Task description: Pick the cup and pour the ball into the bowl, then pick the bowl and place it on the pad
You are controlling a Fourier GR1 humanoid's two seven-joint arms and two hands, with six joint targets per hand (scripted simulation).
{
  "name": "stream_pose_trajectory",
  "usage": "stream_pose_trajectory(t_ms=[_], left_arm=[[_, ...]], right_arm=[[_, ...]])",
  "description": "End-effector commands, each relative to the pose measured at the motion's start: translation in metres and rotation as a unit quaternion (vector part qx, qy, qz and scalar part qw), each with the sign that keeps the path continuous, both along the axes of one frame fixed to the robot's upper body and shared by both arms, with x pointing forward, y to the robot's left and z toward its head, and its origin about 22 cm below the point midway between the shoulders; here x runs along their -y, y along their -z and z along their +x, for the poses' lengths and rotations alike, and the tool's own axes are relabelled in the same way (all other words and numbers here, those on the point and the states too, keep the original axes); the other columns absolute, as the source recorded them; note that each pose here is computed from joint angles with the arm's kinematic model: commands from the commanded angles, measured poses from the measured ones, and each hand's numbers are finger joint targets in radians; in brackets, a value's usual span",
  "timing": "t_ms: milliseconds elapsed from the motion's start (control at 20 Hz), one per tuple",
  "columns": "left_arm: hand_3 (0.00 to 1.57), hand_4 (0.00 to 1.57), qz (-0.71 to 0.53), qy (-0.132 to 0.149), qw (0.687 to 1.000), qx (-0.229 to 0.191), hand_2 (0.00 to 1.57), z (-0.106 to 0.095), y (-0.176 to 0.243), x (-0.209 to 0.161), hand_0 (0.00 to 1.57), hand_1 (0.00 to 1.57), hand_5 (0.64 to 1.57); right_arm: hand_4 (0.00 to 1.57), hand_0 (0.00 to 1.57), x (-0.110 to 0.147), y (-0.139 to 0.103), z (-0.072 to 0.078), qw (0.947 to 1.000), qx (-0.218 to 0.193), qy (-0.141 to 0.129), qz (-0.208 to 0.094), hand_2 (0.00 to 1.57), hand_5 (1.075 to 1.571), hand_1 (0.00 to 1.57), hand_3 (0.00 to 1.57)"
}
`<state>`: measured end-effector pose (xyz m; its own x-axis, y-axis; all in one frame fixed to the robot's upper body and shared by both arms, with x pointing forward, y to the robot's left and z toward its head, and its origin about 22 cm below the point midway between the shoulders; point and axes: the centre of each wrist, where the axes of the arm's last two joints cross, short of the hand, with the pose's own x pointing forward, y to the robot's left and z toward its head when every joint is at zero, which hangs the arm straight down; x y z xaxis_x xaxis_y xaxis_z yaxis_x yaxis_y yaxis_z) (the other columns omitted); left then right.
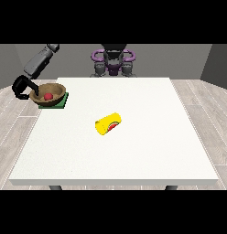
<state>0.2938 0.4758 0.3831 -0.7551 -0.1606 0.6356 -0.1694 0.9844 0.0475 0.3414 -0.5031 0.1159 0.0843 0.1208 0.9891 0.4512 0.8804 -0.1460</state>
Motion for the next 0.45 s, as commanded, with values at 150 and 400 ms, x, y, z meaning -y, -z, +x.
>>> stream_pose_trajectory(t_ms=[150,400], left_arm=[[0.0,0.0,0.002,0.002,1.0,-0.016,0.0,0.005,0.018,0.004,0.0,0.0,1.515],[0.0,0.0,-0.016,-0.015,0.999,-0.045,0.0,0.017,0.034,-0.005,0.0,0.0,1.515]], right_arm=[[0.0,0.48,0.009,-0.01,-0.003,0.9999,-0.009,0.006,-0.003,0.54,1.513,0.48,0.69],[0.0,0.13,-0.002,-0.045,0.014,0.9997,0.005,-0.019,0.012,0.28,1.467,0.13,0.38]])
